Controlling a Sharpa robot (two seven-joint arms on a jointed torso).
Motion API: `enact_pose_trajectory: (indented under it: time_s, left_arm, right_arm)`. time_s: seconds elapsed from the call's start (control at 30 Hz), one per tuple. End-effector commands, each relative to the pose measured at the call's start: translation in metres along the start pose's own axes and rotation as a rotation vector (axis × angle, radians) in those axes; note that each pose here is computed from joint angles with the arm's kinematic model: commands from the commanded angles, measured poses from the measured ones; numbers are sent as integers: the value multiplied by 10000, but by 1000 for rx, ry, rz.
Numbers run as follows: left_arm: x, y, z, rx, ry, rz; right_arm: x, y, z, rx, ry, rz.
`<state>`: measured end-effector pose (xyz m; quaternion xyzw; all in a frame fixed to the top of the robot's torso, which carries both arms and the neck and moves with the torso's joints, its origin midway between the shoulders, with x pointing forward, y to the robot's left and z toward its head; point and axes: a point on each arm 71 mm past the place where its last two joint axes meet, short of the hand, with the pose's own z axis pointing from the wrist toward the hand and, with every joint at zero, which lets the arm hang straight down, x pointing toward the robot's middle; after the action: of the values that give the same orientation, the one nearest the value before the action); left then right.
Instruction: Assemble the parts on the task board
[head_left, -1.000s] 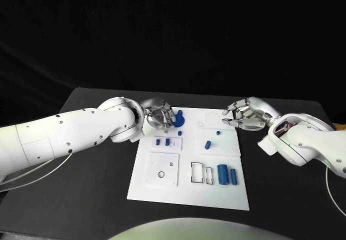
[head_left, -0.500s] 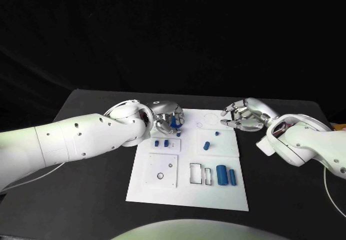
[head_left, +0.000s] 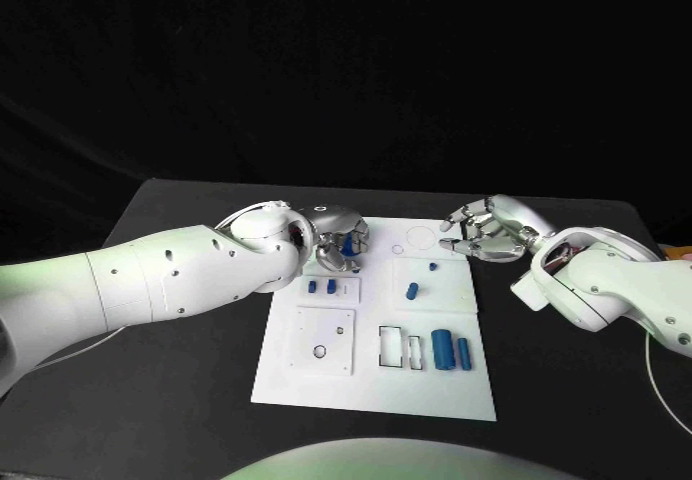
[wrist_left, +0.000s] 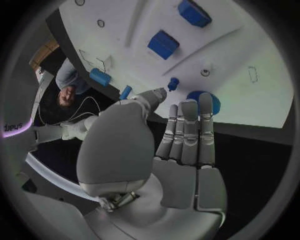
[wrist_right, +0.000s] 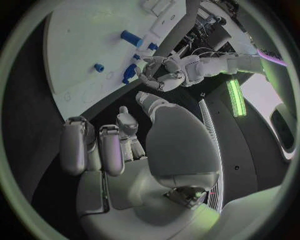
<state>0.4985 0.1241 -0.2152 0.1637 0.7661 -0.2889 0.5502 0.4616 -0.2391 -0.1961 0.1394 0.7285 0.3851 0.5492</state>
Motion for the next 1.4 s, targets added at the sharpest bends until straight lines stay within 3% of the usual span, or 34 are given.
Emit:
enact_pose_trajectory:
  time_s: [0.03,0.53,1.0,1.4]
  left_arm:
    - [44,-11,19,-4,48,33]
    - [88,1,37,-12,85,18]
    - [140,-50,69,15,86,9]
    - [157,-10,62,2,99,4]
  right_arm:
    - [12,15,-1,-13,5,-5]
    - [15,18,-2,-14,6,-4]
    - [19,22,0,-13,8,-4]
    - [17,20,-4,-12,8,-4]
